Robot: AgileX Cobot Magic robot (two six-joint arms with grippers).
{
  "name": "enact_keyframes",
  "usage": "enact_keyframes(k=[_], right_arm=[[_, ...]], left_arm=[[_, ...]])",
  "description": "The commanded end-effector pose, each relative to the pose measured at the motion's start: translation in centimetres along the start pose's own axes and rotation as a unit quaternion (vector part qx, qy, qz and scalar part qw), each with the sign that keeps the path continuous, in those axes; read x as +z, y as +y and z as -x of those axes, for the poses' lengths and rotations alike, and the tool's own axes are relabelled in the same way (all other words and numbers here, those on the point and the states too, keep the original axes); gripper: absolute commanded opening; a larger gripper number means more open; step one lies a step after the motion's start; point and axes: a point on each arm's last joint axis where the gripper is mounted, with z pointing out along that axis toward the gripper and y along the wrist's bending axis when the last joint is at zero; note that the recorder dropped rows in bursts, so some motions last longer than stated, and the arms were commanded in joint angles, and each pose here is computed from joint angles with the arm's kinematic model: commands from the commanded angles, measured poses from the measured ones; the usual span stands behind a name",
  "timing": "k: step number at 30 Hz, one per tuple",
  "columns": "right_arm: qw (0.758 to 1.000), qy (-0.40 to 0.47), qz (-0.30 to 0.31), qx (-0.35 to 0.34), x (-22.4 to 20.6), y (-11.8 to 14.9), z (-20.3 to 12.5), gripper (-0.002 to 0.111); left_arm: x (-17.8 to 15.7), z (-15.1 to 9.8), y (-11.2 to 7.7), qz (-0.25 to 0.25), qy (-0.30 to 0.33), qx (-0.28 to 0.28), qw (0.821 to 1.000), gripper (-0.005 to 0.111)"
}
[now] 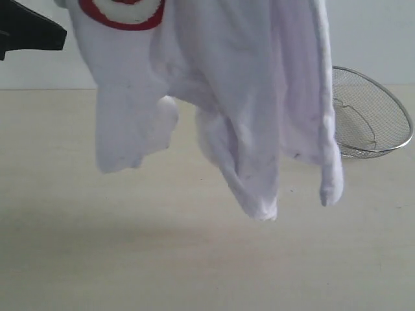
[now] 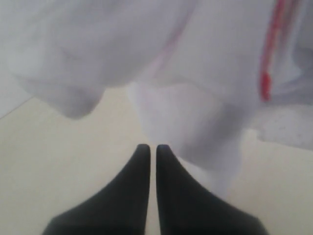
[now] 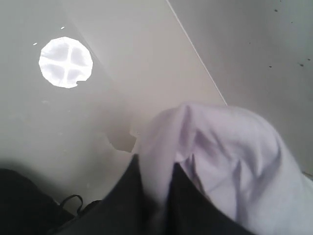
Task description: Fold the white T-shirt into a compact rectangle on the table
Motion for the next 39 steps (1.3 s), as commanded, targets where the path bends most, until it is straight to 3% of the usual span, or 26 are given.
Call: enact_keyframes(k=[1, 4, 6, 12, 14, 27, 35, 39], right_arm=[[1.0, -0.011, 0.01, -0.009, -0.3, 0.9, 0.3, 0.0], [1.0, -0.011, 0.01, -0.009, -0.3, 0.9, 0.3, 0.0], [1.0, -0.011, 0.01, -0.009, -0.3, 0.9, 0.3, 0.0], [1.0, -0.009, 0.008, -0.014, -0.3, 0.9, 0.3, 0.0], [1.0, -0.009, 0.009, -0.014, -0.3, 0.9, 0.3, 0.0], [1.0, 0.012, 0.019, -0.015, -0.3, 1.1, -0.1, 0.0], [0.999, 0.028, 0.027, -0.019, -0.3, 1.2, -0.4, 0.0], [0.999, 0.028, 0.027, -0.019, -0.3, 1.2, -0.4, 0.0]], left_arm=[[0.6, 0.2, 1.0, 0.03, -0.012, -0.001, 0.999, 0.004], [0.4, 0.1, 1.4, 0.047, -0.015, -0.004, 0.999, 0.006], [0.0, 0.0, 2.1, 0.065, -0.019, -0.028, 0.997, 0.013], [-1.5, -0.7, 4.3, 0.117, -0.035, -0.078, 0.989, 0.063], [-1.7, -0.7, 4.5, 0.118, -0.045, -0.084, 0.988, 0.072], [-1.5, 0.2, 2.0, -0.011, -0.082, 0.04, 0.996, 0.073], [-1.5, 0.2, 2.1, -0.011, -0.086, 0.044, 0.995, 0.073], [-1.5, 0.3, 2.6, 0.018, -0.09, 0.04, 0.995, 0.073]])
